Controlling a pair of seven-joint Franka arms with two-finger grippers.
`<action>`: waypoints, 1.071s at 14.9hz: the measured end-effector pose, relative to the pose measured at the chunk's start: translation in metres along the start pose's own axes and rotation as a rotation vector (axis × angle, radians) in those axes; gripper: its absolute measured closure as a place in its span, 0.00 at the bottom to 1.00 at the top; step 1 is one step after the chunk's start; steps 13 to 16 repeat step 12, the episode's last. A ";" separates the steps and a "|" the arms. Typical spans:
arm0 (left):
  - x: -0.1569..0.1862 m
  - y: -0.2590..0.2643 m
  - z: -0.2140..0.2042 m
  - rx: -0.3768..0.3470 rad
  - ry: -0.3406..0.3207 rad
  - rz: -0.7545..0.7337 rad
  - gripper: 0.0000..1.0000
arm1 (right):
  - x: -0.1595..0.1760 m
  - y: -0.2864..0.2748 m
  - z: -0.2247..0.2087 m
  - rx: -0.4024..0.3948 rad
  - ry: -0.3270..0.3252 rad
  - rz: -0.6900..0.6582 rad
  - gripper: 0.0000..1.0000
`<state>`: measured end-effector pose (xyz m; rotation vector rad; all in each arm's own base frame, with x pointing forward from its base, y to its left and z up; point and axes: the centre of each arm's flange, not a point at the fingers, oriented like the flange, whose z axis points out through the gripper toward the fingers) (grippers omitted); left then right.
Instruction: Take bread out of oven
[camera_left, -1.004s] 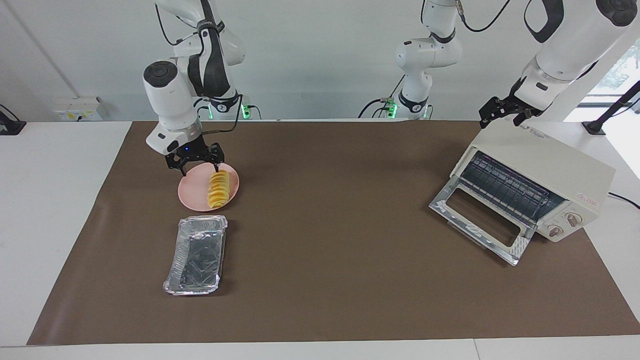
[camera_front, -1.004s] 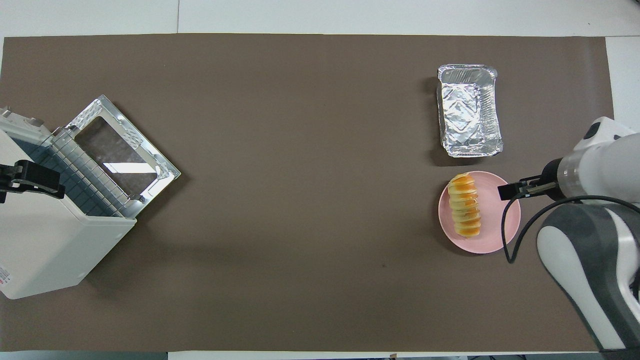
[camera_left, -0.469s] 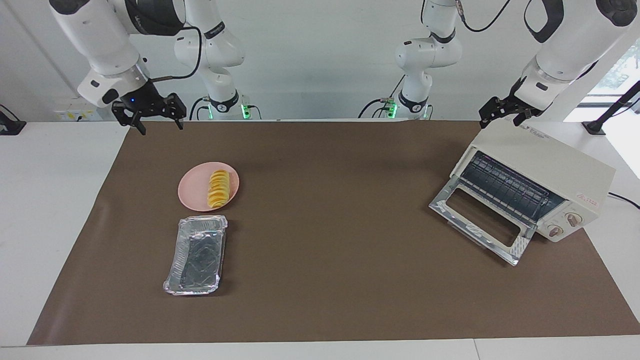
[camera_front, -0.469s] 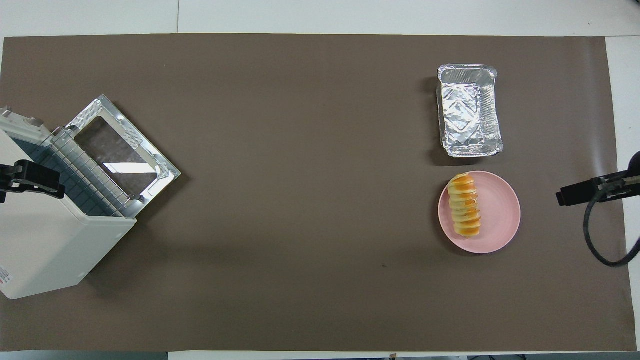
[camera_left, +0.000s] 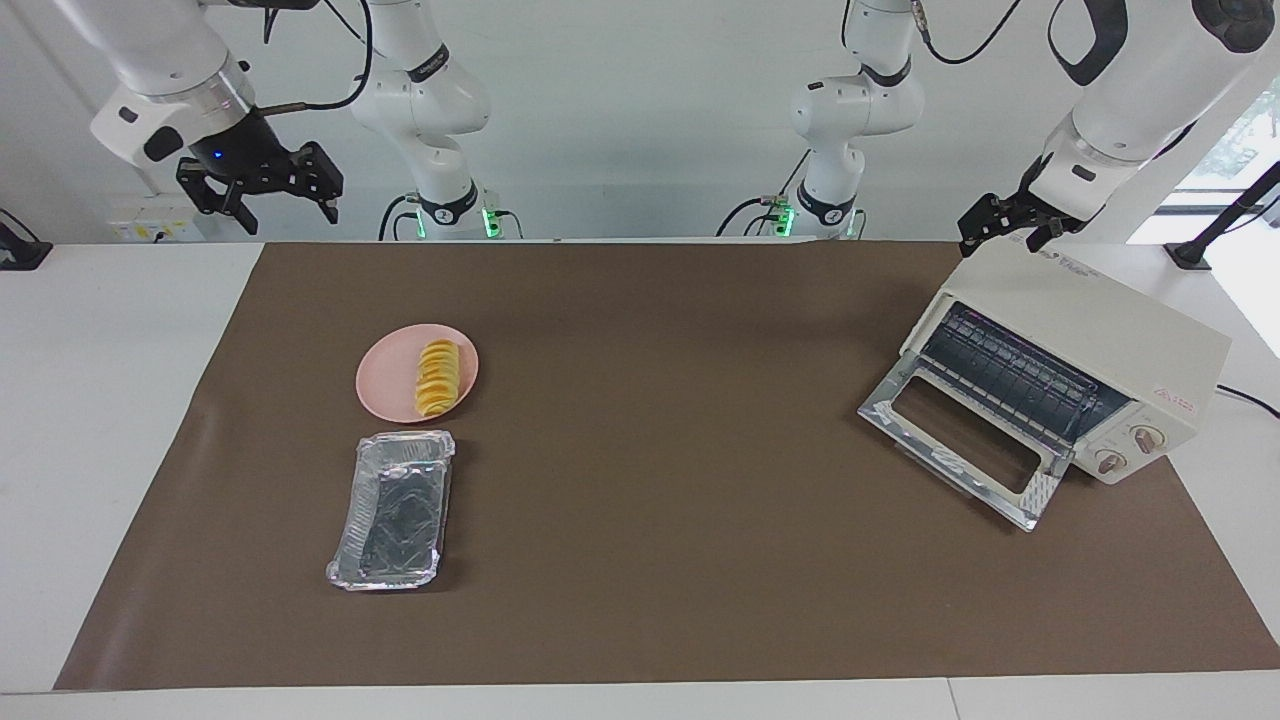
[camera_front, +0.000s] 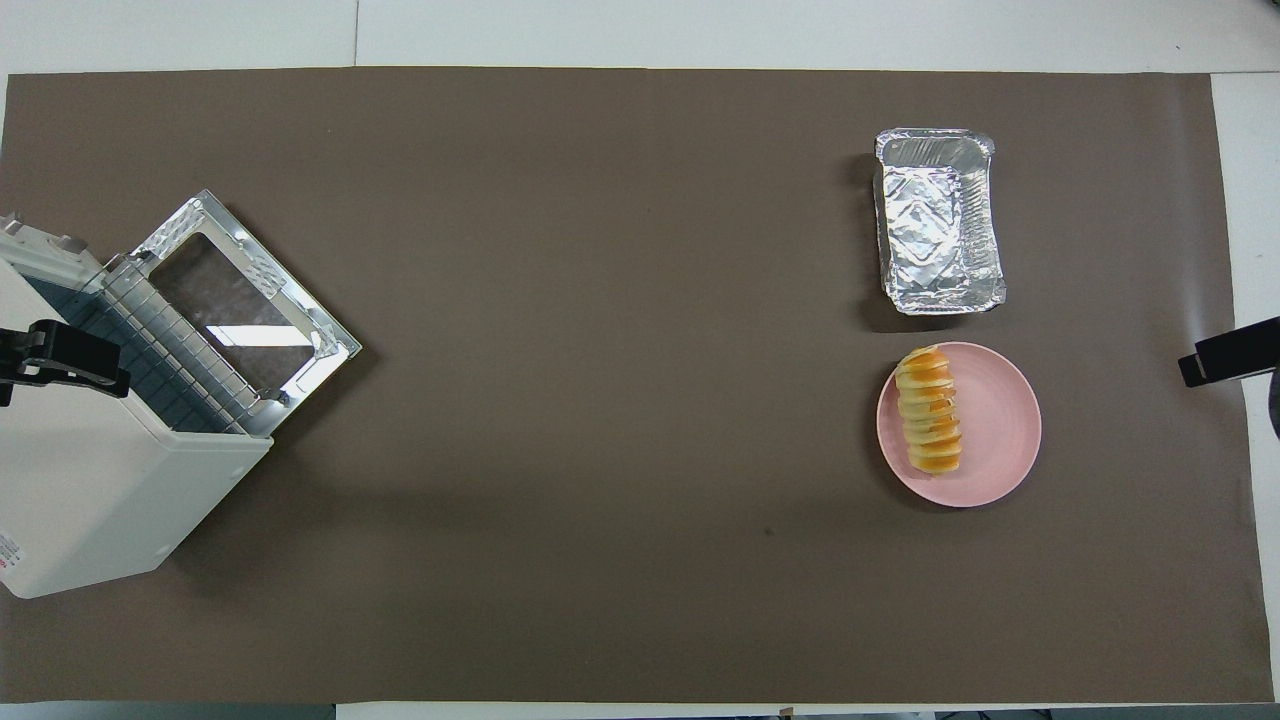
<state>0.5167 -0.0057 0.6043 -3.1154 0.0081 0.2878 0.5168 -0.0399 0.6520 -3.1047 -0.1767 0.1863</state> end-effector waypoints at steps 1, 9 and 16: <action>0.000 0.000 0.000 0.000 0.000 0.000 0.00 | 0.003 0.004 0.001 0.000 0.003 0.006 0.00; 0.000 0.000 0.000 0.000 0.000 0.000 0.00 | 0.021 0.008 0.023 -0.007 0.029 0.008 0.00; 0.000 0.000 0.000 0.000 0.000 0.000 0.00 | 0.022 0.007 0.022 -0.008 0.031 0.006 0.00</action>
